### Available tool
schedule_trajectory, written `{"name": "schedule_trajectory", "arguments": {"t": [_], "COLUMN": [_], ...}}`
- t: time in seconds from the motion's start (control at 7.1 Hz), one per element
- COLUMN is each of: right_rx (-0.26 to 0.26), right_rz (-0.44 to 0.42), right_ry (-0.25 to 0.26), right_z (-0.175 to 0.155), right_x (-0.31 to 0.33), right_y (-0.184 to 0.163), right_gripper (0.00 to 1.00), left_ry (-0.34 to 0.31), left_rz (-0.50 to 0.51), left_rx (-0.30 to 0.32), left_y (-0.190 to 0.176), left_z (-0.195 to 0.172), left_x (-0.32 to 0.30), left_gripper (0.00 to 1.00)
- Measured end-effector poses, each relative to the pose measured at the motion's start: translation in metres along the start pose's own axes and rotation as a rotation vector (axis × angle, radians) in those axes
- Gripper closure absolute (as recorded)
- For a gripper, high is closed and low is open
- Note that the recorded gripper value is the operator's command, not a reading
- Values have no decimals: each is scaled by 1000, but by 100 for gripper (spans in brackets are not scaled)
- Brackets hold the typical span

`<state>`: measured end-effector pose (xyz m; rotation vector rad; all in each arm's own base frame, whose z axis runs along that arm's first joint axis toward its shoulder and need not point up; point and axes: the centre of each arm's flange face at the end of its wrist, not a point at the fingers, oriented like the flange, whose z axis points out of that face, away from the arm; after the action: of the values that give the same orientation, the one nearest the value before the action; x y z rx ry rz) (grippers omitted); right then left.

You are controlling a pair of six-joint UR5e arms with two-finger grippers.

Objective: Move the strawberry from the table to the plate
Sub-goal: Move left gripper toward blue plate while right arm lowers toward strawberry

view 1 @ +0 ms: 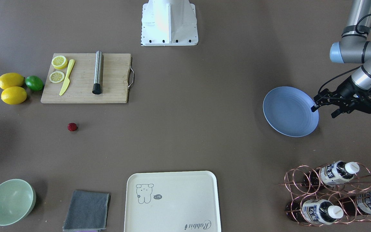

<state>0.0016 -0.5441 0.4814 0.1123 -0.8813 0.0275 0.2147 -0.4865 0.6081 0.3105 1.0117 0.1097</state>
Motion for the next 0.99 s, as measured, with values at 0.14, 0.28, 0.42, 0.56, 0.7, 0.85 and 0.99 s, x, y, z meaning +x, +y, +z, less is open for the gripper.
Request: {"name": "schedule_trajectory", "arguments": {"t": [0.14,0.28,0.42,0.56,0.7,0.85,0.99], "right_rx": [2,4,7,9,11,11,11], "right_rz": [-4,-7,-9,-10,-10,-8,-5], "right_ry": [-1,-2,-3,-3,-3,-3,-3], "right_z": [-1,-2,-3,-5,-5,-5,-5], "right_x": [-3,-5,-6,-8,-8,-8,-8], "right_y": [0,0,0,0,1,1,1], "right_gripper": [0,0,0,0,0,0,0], "left_ry": [-8,-11,-6,1,8,14,24], "left_rz": [12,25,38,49,56,59,60], "left_rx": [-8,-16,-19,-16,-13,-12,-17], "left_y": [3,7,12,15,18,20,20], "left_z": [12,21,27,30,31,30,29], "left_x": [6,12,15,14,13,12,13], "left_gripper": [25,38,42,61,100,100,100]}}
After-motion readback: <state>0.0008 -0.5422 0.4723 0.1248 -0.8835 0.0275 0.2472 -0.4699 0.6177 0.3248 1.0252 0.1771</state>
